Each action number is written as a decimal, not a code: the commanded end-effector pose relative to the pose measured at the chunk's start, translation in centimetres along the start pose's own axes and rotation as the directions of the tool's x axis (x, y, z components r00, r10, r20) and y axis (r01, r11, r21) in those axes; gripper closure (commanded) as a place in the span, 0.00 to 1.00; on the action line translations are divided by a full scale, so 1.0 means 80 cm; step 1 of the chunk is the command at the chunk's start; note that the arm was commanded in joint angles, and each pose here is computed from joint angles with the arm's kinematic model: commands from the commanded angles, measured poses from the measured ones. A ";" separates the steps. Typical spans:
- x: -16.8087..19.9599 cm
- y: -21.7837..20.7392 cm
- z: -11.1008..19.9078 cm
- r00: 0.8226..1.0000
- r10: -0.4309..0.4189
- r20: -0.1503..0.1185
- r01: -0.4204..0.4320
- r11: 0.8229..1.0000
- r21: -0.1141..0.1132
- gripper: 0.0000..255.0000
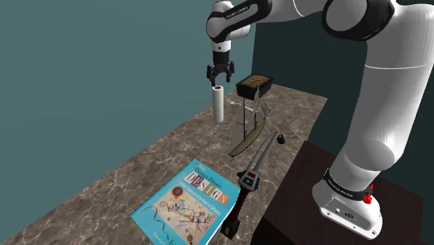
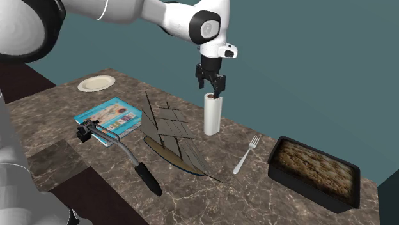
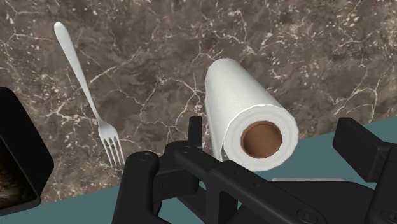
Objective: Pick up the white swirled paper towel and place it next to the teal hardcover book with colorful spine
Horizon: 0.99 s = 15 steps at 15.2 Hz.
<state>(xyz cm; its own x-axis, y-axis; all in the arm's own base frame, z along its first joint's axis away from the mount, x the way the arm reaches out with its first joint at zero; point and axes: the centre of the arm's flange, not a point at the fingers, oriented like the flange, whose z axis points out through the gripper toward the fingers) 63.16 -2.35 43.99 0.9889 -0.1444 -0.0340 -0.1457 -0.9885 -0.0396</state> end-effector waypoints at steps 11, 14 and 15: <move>0.053 0.000 0.070 1.000 0.019 0.005 -0.019 1.000 0.014 0.00; 0.053 0.000 0.070 1.000 0.019 0.005 -0.019 1.000 0.014 0.00; 0.053 0.000 0.070 1.000 0.019 0.005 -0.019 1.000 0.014 0.00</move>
<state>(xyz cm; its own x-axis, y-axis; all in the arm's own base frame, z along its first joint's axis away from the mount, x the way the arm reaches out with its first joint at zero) 67.20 -2.74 38.25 0.9858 -0.1630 -0.0399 -0.1650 -0.9849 -0.0531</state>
